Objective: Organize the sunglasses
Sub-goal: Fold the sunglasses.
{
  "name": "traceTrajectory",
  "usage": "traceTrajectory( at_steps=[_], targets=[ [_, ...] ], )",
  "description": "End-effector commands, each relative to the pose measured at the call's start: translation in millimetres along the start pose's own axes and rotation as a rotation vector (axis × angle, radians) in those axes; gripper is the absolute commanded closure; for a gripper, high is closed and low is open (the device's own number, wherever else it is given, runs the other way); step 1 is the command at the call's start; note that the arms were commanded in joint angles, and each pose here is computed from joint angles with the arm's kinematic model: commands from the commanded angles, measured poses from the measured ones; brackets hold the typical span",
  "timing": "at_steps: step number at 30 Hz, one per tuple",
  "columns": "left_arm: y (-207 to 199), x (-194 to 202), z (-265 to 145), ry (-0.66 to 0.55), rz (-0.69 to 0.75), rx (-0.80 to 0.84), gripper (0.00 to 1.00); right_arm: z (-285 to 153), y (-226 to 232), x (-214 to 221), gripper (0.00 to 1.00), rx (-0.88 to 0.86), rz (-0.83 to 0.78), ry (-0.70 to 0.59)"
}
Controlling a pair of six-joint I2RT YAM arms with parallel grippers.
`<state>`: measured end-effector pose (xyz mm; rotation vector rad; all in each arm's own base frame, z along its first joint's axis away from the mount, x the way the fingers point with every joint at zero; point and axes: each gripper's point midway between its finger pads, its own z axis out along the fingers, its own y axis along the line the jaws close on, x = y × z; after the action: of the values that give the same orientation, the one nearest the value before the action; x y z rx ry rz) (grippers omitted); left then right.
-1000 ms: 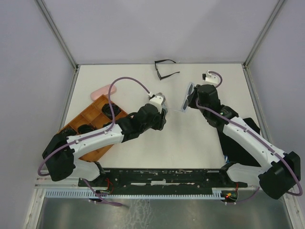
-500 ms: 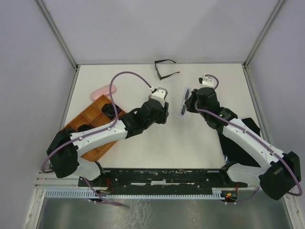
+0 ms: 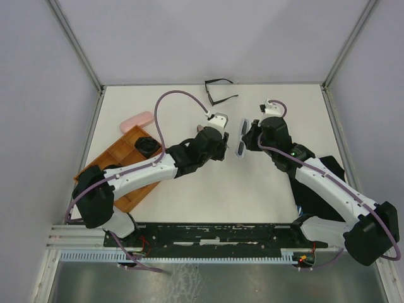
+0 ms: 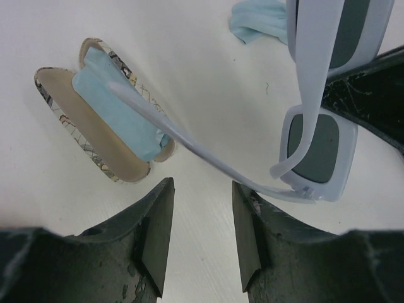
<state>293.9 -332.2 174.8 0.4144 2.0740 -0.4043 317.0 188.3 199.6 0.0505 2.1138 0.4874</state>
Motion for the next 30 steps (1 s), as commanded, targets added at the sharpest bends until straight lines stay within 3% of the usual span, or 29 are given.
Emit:
traceTrajectory(
  at_steps=[1, 30],
  targets=[
    [-5.0, -29.5, 1.5, -0.056, 0.054, -0.009, 0.51, -4.7, 16.2, -14.9, 1.00, -0.086, -0.019, -0.053],
    [-22.0, -38.6, 21.8, -0.003, 0.100, -0.005, 0.51, -4.5, 38.0, 1.0, 1.00, -0.239, -0.170, 0.025]
  ],
)
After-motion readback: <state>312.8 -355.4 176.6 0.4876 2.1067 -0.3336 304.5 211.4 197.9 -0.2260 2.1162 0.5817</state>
